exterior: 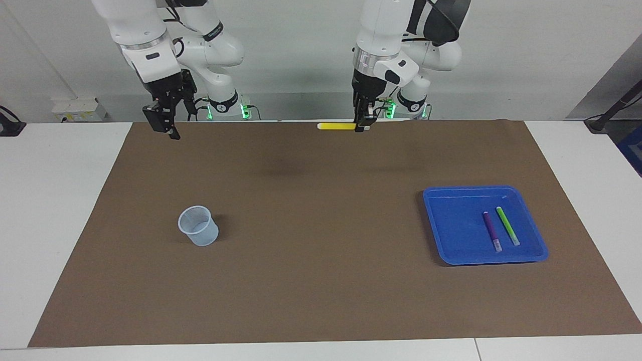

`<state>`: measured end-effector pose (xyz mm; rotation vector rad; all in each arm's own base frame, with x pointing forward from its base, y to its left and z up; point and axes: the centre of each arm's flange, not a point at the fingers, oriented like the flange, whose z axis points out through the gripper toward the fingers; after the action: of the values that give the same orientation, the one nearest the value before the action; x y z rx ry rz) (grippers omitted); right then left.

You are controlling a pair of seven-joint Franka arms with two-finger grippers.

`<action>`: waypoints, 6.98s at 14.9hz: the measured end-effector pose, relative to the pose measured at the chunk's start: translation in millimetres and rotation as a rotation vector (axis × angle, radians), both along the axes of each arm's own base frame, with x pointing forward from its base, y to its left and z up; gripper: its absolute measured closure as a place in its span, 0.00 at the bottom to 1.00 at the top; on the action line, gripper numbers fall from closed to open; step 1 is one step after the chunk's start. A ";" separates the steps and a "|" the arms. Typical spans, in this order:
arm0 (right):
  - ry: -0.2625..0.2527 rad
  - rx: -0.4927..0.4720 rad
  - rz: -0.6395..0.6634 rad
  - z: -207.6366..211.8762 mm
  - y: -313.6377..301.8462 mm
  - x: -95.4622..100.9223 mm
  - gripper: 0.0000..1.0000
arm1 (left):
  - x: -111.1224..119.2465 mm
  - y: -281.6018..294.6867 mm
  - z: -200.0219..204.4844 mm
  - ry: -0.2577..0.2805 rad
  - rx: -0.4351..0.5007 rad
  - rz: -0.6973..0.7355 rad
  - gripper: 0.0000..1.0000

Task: Transfer and insert pens with both arms

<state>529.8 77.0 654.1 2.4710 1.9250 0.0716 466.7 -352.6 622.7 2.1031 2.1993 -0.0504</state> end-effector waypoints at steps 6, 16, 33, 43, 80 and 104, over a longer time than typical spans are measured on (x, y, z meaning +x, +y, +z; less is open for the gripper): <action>-0.015 0.009 0.041 1.4 33.1 -3.9 0.22 | -2.6 -13.2 6.7 -0.052 -0.035 0.018 0.82; -0.098 0.049 0.046 10.3 101.6 -13.0 0.31 | -15.1 -37.6 6.2 -0.088 -0.039 0.004 0.82; -0.158 0.083 0.135 -7.8 168.2 -27.1 0.42 | -5.8 -57.2 0.1 -0.096 -0.048 0.004 0.82; -0.199 0.111 0.122 -22.5 187.8 -27.0 0.49 | -7.3 -59.8 3.8 -0.103 -0.058 0.012 0.82; -0.211 0.132 0.078 -25.1 200.5 -29.5 0.78 | -4.9 -65.6 5.4 -0.157 -0.059 -0.012 0.82; -0.114 0.043 -0.061 -41.7 51.8 17.8 0.81 | 61.5 12.4 -2.5 -0.221 -0.039 -0.044 0.00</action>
<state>547.6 128.8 612.4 2.4904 1.8216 0.2503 528.2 -340.2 620.1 2.0274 2.0103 0.1281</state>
